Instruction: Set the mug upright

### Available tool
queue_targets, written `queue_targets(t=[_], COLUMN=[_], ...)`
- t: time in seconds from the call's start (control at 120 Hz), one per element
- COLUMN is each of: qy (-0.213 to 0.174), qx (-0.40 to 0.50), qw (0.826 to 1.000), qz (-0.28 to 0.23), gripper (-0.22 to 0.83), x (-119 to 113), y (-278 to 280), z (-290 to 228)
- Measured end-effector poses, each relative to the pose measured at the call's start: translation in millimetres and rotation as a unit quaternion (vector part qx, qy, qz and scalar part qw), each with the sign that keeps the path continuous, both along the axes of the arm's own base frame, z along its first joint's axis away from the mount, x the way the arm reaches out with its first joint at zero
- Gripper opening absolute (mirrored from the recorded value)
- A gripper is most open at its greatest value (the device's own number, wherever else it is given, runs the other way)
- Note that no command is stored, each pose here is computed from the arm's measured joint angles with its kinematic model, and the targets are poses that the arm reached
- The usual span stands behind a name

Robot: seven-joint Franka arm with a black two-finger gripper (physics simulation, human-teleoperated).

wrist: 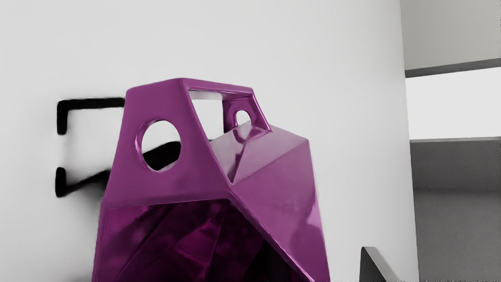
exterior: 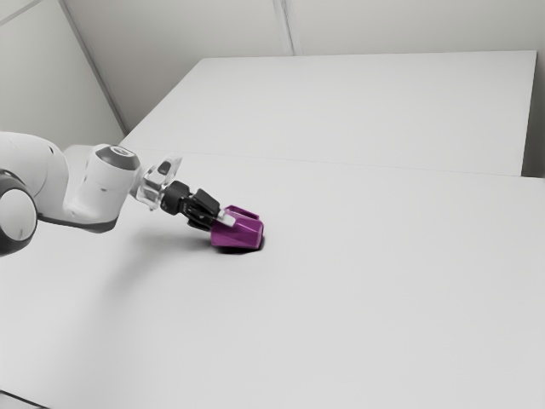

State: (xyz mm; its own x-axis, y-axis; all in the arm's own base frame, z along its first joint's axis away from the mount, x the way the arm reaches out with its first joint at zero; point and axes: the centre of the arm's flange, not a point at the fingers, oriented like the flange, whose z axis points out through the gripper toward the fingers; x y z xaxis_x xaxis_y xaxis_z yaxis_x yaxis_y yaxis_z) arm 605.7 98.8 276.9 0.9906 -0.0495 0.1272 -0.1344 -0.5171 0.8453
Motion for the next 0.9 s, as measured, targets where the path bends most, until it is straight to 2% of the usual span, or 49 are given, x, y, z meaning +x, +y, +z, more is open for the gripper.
queue_targets(t=[0.125, 0.292, 0.467, 0.625, 0.767, 0.9], qy=[-0.005, -0.012, -0.019, -0.038, -0.052, -0.058], qx=[-0.002, -0.002, 0.000, 0.015, 0.077, 0.168], qw=[1.000, 1.000, 1.000, 0.999, 0.994, 0.977], qz=[-0.004, -0.010, -0.015, -0.022, -0.063, -0.118], gripper=[-0.04, -0.12, -0.15, -0.16, -0.16, -0.17], x=[0, 2, 2, 1, -9, -18], y=[-1, -4, -6, -8, -22, -43], z=[2, 4, 7, 32, 66, 89])
